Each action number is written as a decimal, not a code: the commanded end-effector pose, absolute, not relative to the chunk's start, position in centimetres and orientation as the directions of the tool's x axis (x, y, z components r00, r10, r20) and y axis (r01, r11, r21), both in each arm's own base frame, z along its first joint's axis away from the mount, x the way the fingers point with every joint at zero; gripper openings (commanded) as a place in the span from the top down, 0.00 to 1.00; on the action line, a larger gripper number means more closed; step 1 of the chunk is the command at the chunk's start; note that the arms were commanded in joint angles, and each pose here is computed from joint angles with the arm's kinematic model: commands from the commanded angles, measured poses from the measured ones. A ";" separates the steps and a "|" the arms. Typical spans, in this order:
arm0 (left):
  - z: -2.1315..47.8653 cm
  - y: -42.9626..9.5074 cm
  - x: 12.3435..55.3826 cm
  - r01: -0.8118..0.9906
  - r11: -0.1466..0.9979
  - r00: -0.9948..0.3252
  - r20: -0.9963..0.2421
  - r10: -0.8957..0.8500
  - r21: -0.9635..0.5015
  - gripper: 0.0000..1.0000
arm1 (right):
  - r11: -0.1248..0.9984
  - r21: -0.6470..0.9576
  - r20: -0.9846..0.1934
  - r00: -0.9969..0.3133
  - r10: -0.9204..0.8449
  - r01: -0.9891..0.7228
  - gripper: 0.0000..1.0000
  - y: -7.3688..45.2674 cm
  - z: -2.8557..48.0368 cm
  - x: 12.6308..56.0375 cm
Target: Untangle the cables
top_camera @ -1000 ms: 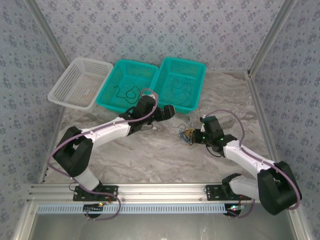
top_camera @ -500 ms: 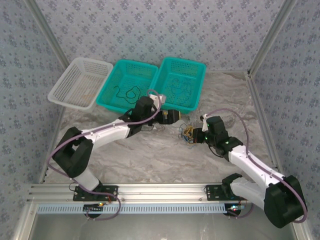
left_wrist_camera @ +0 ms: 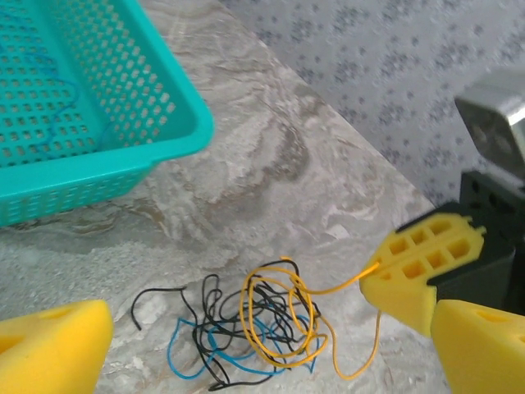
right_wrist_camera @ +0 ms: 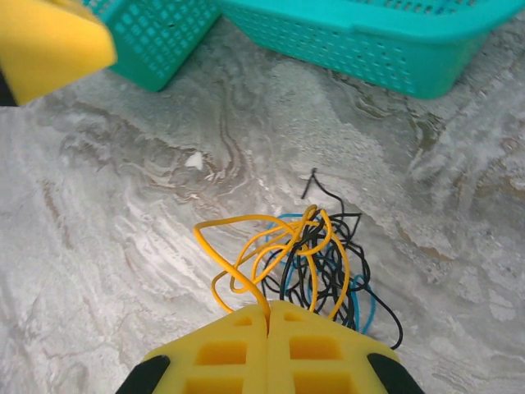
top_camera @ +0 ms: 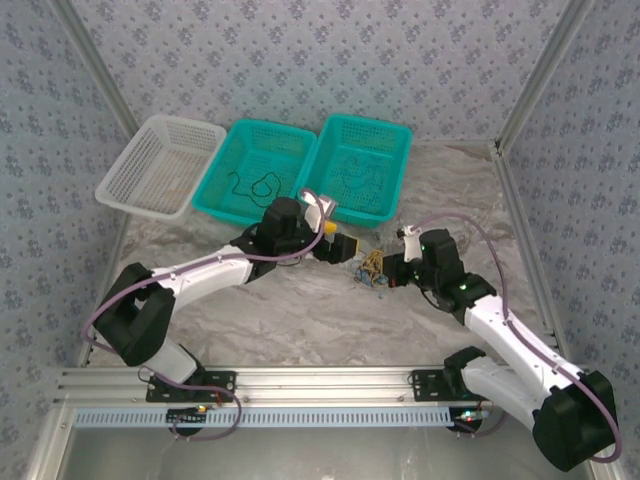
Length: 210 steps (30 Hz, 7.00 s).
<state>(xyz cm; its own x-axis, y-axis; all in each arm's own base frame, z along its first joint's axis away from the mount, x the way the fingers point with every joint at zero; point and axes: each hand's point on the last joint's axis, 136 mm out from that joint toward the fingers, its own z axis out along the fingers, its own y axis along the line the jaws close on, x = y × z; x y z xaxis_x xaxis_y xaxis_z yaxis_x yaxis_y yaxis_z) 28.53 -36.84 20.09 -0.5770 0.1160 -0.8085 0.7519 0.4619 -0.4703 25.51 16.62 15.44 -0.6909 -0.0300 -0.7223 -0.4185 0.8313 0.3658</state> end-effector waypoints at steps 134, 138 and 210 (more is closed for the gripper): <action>28.4 -42.0 31.8 0.573 0.374 -0.753 -0.648 -0.111 -0.730 1.00 | 0.969 0.105 -0.934 -0.356 0.018 -0.226 0.84 17.6 15.9 35.5; 29.3 -41.6 32.0 0.577 0.359 -0.741 -0.655 -0.149 -0.734 1.00 | 0.974 0.096 -0.921 -0.388 0.008 -0.207 0.84 17.1 14.7 35.4; 33.1 -24.3 36.1 0.351 0.786 -0.508 -0.809 -0.296 -0.508 1.00 | 0.940 0.341 -0.805 -0.508 0.307 0.027 0.00 12.1 15.0 32.2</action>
